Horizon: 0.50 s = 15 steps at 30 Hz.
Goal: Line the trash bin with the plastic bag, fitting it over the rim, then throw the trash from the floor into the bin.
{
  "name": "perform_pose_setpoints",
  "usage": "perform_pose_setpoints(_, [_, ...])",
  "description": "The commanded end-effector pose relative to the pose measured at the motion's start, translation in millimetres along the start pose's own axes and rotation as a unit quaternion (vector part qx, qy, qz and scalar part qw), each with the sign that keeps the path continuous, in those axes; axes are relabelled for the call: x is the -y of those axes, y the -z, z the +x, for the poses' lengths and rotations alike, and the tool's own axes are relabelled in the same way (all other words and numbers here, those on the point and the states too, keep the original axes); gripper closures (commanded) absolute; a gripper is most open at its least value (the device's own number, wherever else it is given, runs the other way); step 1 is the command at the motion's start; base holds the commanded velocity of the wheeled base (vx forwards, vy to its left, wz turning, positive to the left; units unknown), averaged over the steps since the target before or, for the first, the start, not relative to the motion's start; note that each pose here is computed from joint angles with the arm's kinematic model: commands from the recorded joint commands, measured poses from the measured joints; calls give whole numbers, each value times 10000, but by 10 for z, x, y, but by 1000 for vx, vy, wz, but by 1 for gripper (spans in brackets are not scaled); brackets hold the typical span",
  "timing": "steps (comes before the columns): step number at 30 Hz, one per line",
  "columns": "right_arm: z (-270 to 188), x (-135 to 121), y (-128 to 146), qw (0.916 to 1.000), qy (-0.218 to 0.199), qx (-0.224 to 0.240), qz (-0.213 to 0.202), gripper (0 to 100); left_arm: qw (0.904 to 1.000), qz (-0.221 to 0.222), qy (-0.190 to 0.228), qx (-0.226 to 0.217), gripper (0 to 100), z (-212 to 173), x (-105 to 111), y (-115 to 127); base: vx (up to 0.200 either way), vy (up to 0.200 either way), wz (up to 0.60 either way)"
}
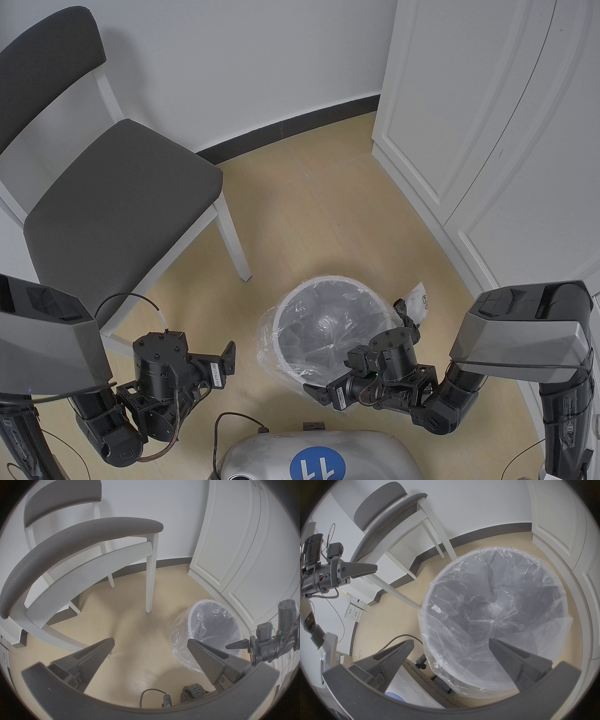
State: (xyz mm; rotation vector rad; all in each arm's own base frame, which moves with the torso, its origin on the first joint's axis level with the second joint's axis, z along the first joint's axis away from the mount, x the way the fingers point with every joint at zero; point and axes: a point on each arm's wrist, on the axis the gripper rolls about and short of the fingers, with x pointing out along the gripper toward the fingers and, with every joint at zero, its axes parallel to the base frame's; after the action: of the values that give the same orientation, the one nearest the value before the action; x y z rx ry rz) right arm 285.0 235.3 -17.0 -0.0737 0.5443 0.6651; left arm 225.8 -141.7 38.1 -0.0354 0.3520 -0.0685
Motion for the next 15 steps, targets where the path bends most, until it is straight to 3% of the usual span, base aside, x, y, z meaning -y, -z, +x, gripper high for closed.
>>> perform_pose_setpoints(1, [38,23,38,10000,23,-50,13,0,10000,-1,-4,-5,0,2,0,4,0,0,0])
perform_pose_setpoints(7, [46,28,31,10000,28,-34,17,0,10000,2,-6,-12,0,9,2,11,0,0,0])
perform_pose_setpoints(8, [44,27,26,10000,27,-26,16,100,10000,9,-9,-25,0,13,3,18,0,0,0])
perform_pose_setpoints(15, [19,2,5,10000,4,9,0,100,9999,-40,20,93,0,29,11,18,0,0,0])
